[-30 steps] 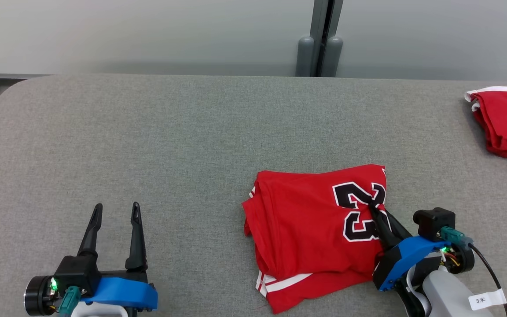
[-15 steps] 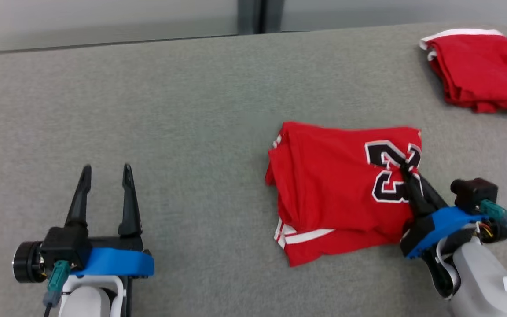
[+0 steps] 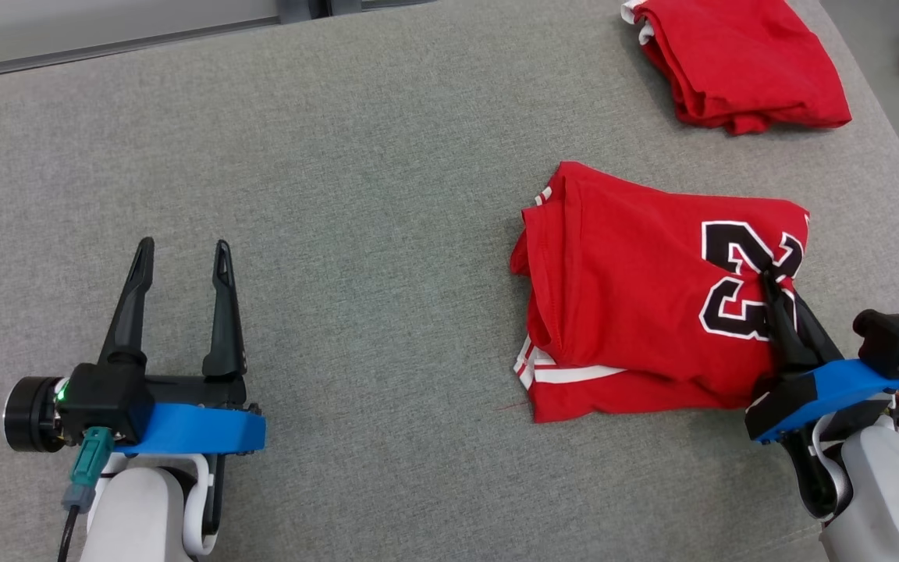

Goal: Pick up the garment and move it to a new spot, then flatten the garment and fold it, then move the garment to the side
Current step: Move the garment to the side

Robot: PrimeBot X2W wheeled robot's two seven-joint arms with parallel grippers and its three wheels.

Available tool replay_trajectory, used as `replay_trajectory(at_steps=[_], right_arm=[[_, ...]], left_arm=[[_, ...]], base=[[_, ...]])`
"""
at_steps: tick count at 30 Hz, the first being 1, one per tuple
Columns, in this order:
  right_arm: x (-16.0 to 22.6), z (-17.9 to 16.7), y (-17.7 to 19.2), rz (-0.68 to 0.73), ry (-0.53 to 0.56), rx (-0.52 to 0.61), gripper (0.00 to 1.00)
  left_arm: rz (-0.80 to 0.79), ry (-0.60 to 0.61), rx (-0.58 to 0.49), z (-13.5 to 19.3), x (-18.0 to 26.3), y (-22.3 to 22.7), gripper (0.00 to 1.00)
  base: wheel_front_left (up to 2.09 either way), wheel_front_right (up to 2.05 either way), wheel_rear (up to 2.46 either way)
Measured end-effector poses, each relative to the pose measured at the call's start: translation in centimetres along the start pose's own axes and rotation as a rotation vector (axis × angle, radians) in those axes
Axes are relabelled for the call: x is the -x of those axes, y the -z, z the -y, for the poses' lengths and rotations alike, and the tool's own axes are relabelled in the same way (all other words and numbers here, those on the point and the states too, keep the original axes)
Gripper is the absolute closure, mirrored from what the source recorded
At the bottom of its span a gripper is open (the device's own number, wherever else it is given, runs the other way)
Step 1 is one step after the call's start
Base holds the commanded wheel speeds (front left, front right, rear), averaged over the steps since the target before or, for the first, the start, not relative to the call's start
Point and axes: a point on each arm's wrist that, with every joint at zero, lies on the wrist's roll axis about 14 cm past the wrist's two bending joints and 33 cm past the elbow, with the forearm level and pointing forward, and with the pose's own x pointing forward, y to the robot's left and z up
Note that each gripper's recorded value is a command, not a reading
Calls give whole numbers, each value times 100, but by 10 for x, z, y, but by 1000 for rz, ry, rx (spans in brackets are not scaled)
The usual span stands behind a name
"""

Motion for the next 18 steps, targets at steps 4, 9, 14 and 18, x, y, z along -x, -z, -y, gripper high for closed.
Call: replay_trajectory(at_steps=[4, 9, 14, 18], right_arm=[[-4, -6, -6, 19, -24, 19, 100], [-29, -33, -34, 87, -124, 92, 100], [-66, -57, -79, 180, -220, 201, 100], [-97, -64, -115, 230, -247, 274, 100]], left_arm=[[0, 3, 0, -1, -3, 2, 0], [-8, -7, -2, -7, -3, 6, 0], [-4, -27, -9, -16, -3, 5, 0], [2, -48, -13, -26, -5, 5, 0]], base=[[0, 0, 0], [0, 0, 0], [0, 0, 0], [0, 0, 0]])
